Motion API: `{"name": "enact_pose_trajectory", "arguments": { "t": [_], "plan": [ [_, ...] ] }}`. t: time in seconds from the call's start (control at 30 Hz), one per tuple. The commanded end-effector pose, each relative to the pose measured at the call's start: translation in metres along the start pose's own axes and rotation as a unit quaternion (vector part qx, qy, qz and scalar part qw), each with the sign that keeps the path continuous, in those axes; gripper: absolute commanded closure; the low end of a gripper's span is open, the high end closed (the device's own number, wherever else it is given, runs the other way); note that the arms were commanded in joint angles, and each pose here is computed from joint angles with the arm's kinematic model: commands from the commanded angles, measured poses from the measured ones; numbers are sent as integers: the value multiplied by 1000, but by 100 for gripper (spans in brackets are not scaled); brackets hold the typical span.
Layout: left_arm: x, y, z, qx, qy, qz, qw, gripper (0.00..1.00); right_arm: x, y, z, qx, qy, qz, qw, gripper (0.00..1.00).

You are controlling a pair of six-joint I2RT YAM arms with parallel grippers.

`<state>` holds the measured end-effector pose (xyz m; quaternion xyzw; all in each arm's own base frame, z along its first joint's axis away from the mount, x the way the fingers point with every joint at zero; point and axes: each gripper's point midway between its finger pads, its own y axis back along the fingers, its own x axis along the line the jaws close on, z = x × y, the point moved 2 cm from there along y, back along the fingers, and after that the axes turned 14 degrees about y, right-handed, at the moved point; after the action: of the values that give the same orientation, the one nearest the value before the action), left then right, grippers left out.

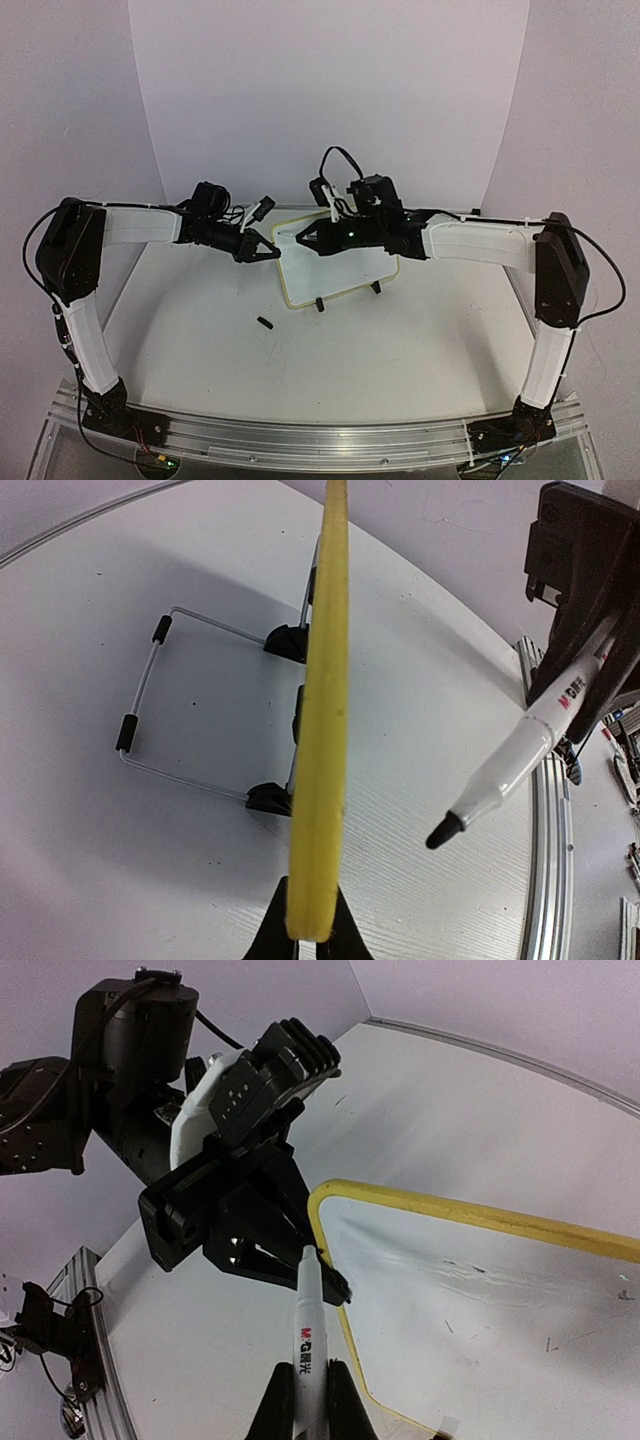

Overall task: Write a sentence on the whiteboard
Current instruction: Write on the whiteboard with the whiteboard.

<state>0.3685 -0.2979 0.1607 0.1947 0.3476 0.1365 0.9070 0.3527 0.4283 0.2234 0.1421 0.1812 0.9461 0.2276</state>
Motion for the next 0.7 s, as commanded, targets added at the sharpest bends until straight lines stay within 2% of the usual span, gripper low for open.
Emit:
{"name": "enact_pose_trajectory", "arguments": {
  "t": [0.0,0.67],
  "plan": [
    [-2,-6,-23,43,25,13,999,100,0,-7,12,-14,11,2,1000,100],
    [-2,-5,-22,45,23,15,999,100,-12,-18,4,-1,8,-23,1000,100]
  ]
}}
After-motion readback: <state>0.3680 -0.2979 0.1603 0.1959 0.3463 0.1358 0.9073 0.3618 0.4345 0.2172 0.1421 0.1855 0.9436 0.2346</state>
